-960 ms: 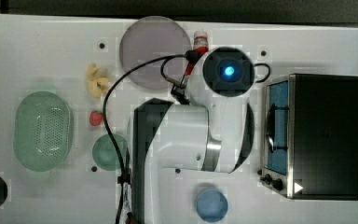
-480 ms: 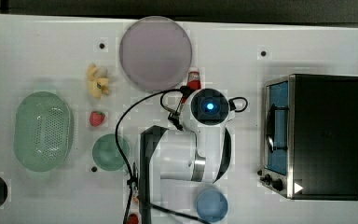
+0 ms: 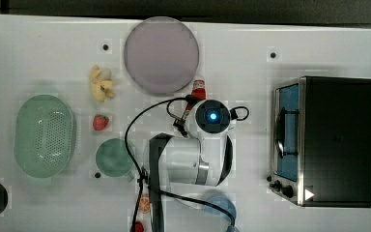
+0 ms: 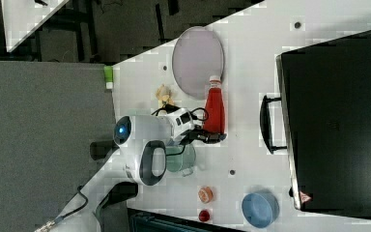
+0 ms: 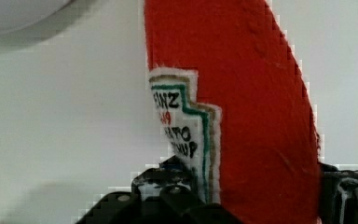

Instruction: Pick ketchup from plate and place it on table.

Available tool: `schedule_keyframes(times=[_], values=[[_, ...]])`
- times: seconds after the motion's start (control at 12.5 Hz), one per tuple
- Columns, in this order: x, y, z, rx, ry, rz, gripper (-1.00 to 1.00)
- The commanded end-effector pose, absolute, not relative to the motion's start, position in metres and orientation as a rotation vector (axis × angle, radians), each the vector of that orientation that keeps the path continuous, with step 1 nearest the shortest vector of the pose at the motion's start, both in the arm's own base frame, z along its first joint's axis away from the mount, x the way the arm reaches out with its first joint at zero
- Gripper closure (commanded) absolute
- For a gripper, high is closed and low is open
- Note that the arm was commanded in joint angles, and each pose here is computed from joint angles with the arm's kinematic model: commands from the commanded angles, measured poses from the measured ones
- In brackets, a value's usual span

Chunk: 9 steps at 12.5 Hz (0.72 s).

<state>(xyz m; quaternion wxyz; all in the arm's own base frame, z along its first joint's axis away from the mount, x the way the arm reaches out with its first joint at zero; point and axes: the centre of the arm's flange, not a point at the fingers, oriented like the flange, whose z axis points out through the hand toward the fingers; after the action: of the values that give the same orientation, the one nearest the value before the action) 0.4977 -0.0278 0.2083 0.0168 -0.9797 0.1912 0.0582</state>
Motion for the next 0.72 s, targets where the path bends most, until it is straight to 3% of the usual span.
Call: schedule_keyframes(times=[0.08, 0.16, 0.24, 0.56, 0.72], values=[[0.504, -0.035, 0.212, -3.029, 0.68, 0.131, -0.73], [0.506, -0.034, 0.215, -3.029, 0.676, 0.123, -0.96], [0.508, -0.033, 0.223, -3.03, 0.671, 0.101, -1.0], [0.538, -0.031, 0.302, -3.019, 0.658, -0.113, -1.0], [0.552, -0.03, 0.351, -2.994, 0.739, -0.151, -1.0]])
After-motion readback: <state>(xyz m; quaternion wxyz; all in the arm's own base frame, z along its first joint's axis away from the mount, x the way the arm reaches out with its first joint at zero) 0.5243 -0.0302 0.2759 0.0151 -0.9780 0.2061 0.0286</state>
